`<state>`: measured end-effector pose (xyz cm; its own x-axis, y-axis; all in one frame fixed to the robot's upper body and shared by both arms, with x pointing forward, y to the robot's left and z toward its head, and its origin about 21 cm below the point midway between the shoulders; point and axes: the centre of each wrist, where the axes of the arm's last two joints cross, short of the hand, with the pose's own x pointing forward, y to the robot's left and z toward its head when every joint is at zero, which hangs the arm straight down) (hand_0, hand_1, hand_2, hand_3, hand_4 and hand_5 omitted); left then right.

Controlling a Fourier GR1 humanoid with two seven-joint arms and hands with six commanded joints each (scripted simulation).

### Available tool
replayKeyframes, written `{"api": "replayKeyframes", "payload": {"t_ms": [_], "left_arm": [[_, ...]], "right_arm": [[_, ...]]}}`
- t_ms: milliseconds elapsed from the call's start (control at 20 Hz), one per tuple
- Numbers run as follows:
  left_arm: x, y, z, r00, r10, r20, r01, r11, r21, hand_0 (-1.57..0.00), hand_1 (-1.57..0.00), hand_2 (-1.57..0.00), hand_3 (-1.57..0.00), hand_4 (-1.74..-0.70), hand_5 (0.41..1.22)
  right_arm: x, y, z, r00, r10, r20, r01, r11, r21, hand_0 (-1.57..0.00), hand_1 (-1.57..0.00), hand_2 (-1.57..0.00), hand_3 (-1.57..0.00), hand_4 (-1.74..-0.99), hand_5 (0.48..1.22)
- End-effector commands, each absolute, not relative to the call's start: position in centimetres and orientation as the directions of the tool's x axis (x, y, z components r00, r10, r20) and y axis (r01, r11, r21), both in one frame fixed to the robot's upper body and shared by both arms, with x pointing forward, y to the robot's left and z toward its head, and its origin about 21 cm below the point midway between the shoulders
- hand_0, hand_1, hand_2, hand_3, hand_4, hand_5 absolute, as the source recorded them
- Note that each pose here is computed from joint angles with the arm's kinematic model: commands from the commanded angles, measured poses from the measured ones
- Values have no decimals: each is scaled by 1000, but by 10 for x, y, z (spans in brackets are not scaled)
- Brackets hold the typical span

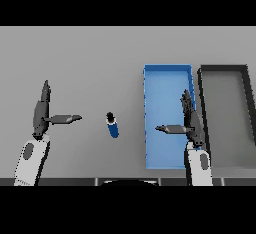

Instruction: Pick up the blue pipe and place it into the blue bin.

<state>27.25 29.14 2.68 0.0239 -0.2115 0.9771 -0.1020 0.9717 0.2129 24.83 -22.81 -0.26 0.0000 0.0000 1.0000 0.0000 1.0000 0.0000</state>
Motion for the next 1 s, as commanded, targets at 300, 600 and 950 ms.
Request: {"api": "replayKeyframes", "payload": {"t_ms": [300, 600, 950], "left_arm": [[267, 303, 27, -17, -287, 958, 12, 958, 287, 1, 1, 1, 1, -966, 593], [259, 324, 20, -55, -358, 932, 199, 911, 362, 1, 1, 1, 1, -960, 594], [238, 314, 28, -78, -356, 931, 443, 824, 352, 1, 1, 1, 1, -1048, 535]], "right_arm": [[243, -245, 1, -86, 139, 986, -25, 990, -142, 1, 1, 1, 1, -1205, 629], [223, -254, 11, -140, 290, 947, -75, 950, -302, 1, 1, 1, 1, -1206, 625], [227, -249, 11, -142, 314, 939, -88, 941, -328, 1, 1, 1, 1, -1176, 615]]}}
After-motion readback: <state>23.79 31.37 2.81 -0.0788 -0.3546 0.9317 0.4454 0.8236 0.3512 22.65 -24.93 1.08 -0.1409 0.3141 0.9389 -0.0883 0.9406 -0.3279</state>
